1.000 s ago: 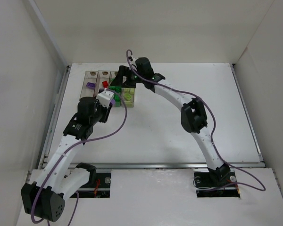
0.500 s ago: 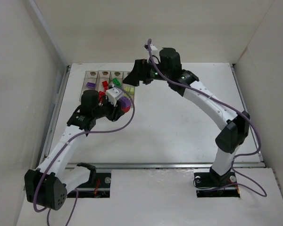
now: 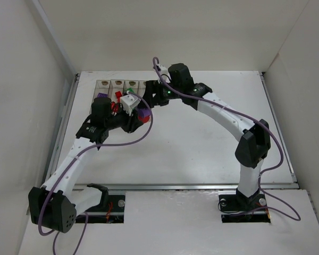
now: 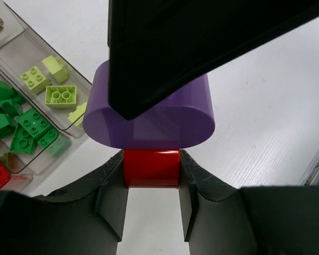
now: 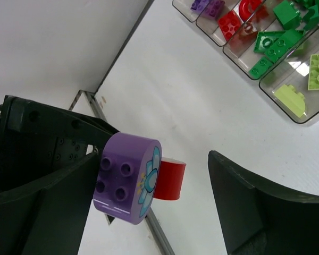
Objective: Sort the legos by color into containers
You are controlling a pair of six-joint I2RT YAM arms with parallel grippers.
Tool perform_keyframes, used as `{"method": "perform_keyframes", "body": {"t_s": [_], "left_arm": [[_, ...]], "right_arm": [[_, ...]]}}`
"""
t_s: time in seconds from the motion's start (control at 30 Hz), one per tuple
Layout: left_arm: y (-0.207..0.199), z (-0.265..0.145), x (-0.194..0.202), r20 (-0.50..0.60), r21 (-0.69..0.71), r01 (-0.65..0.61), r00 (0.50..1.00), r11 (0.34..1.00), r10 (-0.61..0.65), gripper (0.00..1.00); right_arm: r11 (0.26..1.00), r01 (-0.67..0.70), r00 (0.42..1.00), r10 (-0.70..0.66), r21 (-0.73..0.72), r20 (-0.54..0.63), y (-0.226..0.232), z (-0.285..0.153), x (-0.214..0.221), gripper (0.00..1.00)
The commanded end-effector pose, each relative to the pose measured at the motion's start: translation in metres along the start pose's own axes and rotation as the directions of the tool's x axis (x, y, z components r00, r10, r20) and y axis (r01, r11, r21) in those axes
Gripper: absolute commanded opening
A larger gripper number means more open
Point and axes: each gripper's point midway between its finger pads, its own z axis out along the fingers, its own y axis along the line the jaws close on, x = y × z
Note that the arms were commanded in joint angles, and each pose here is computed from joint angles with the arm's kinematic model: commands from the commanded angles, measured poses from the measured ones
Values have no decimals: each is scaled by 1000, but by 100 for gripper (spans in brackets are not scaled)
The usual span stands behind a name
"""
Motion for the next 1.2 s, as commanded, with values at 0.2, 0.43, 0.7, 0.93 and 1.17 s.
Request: {"method": "perform_keyframes", "body": {"t_s": [0.2,0.43,0.7,0.93,1.17], "left_arm": [[22,2,-20,29,-98,-24,999,995,27,0],[27,1,-35,55,-115,-39,997,993,45,0],[26,2,-28,38,-112,-30,999,993,35,0],[31,2,-15,5,-140,-25,1000,990,26,0],[61,-4,53,-214,-270,-51,977,961,-8,0]], "right_arm": [[994,88,996,-86,-57,35,30,-16,-15,87],[996,50,996,-55,-78,-64,22,10,-2,77],[993,69,995,-76,-100,-62,25,18,-4,53],[994,77,996,-80,-77,-27,28,12,-12,0],[989,-93,961,60,111,270,-33,-47,-73,0]]}}
